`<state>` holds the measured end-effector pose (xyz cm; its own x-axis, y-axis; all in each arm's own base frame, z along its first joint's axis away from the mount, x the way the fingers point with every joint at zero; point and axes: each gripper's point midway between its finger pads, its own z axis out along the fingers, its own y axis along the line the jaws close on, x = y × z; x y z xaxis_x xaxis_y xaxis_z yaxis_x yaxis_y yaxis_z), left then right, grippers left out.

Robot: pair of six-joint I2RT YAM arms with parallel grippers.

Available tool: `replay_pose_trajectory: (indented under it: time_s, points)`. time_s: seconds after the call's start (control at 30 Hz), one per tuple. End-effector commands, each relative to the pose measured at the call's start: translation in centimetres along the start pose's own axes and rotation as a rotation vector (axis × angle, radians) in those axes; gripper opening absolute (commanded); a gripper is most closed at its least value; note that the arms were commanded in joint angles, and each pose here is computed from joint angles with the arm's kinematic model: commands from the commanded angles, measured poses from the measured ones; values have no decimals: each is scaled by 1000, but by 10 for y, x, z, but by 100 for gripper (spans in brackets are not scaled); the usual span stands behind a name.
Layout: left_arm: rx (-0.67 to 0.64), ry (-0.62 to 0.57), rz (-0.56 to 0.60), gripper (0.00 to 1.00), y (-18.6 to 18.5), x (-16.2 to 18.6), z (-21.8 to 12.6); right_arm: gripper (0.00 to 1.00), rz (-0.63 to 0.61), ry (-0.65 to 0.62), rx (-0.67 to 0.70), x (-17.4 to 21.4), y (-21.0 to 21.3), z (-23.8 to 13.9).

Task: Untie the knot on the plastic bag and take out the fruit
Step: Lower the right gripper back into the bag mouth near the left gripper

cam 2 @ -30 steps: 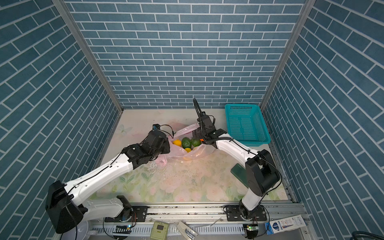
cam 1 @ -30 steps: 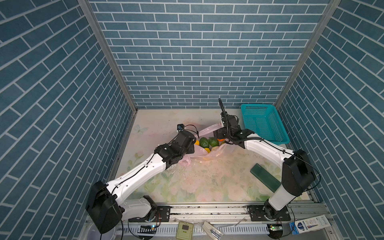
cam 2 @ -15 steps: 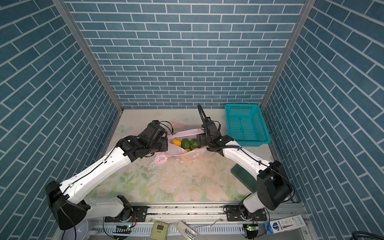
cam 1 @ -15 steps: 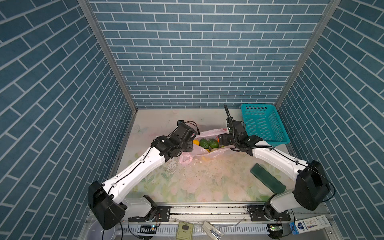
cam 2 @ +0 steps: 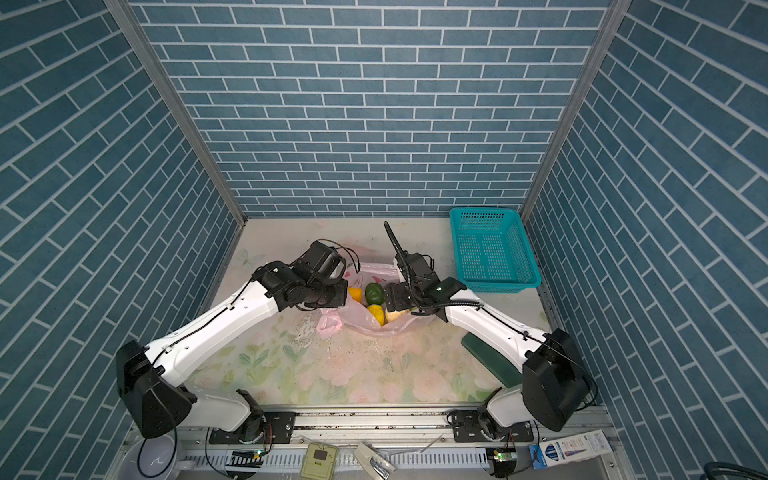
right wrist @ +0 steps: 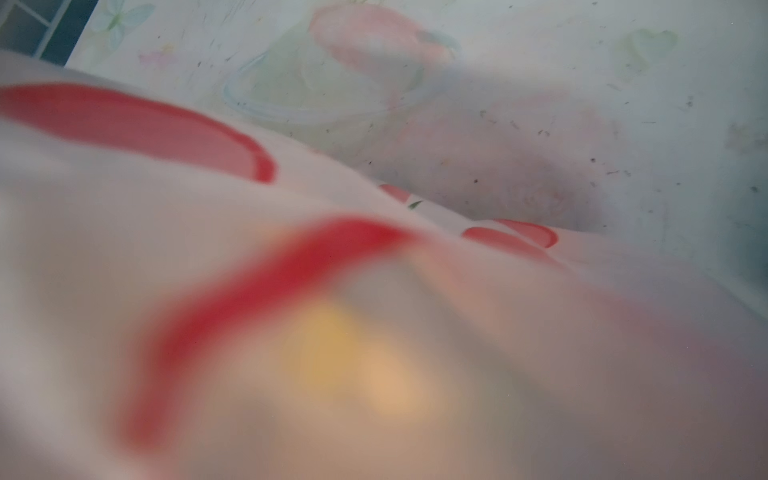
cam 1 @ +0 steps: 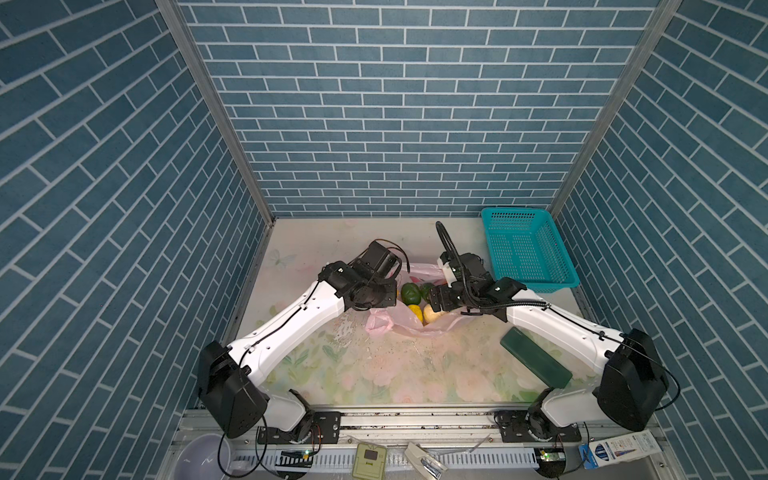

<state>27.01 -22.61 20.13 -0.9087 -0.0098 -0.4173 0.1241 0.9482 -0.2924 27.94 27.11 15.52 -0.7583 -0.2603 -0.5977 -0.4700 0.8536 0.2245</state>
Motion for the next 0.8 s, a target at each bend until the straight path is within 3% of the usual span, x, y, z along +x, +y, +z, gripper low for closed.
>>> replay_pose_trajectory:
  time_s: [0.0,0.27,0.57,0.77]
  points:
    - [26,8,-11,0,0,6,-5,89,14,29,-32,2,16,-8]
    - [57,20,-29,0,3,19,-5,89,-27,70,-24,27,33,7]
    - [68,6,21,0,4,17,-8,89,-37,78,49,73,49,-8]
    - [129,7,79,0,3,32,-9,92,36,-50,24,17,68,-24]
